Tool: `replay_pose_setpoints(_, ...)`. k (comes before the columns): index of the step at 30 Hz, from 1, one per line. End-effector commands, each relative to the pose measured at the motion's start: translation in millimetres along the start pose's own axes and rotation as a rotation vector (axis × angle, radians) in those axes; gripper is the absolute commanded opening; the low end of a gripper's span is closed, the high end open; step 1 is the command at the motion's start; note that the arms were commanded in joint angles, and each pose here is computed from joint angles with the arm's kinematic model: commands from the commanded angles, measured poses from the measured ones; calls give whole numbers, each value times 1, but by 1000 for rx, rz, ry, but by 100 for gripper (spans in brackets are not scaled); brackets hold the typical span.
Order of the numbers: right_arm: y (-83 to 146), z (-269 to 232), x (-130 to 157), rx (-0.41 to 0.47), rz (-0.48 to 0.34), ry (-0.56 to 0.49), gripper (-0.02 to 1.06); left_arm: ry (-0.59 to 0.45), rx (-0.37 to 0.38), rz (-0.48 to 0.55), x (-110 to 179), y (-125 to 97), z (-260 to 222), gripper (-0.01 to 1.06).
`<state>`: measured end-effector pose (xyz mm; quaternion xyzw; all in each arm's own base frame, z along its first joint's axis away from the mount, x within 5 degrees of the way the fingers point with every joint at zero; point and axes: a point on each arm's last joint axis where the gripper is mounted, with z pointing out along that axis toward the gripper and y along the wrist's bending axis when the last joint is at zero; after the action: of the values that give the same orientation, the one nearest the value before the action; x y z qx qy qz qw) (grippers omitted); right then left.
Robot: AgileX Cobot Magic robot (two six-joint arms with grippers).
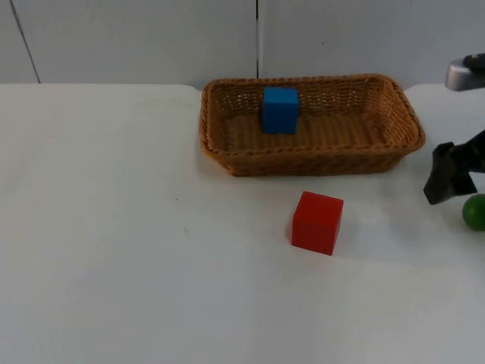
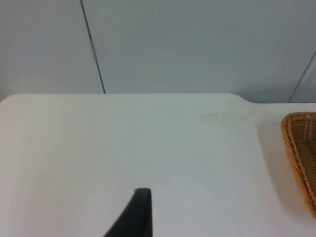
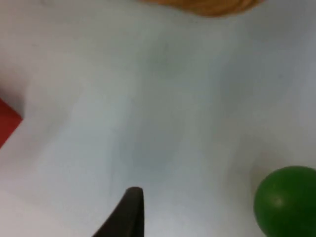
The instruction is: Place all geometric objects except the red cube into the basket.
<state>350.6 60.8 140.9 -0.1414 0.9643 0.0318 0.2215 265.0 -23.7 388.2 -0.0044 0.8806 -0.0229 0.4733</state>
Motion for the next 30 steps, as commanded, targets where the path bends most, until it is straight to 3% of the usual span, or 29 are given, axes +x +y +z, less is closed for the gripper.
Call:
replay_pose_setpoints(1,1,7,1,3,-4,-8,105,2,1,-7,1,0,1,105)
replay_pose_setpoints(10,-1,16,-1,20,-10,-47,105,4,0,-5,1,1,1,105)
replay_pose_setpoints(16,-13,29,9,24,22,17,105,1,0,-5,1,1,1,105)
replay_pose_setpoints(30,-17,46,20,18,0,80,105,-1,0,-15,1,1,1,105)
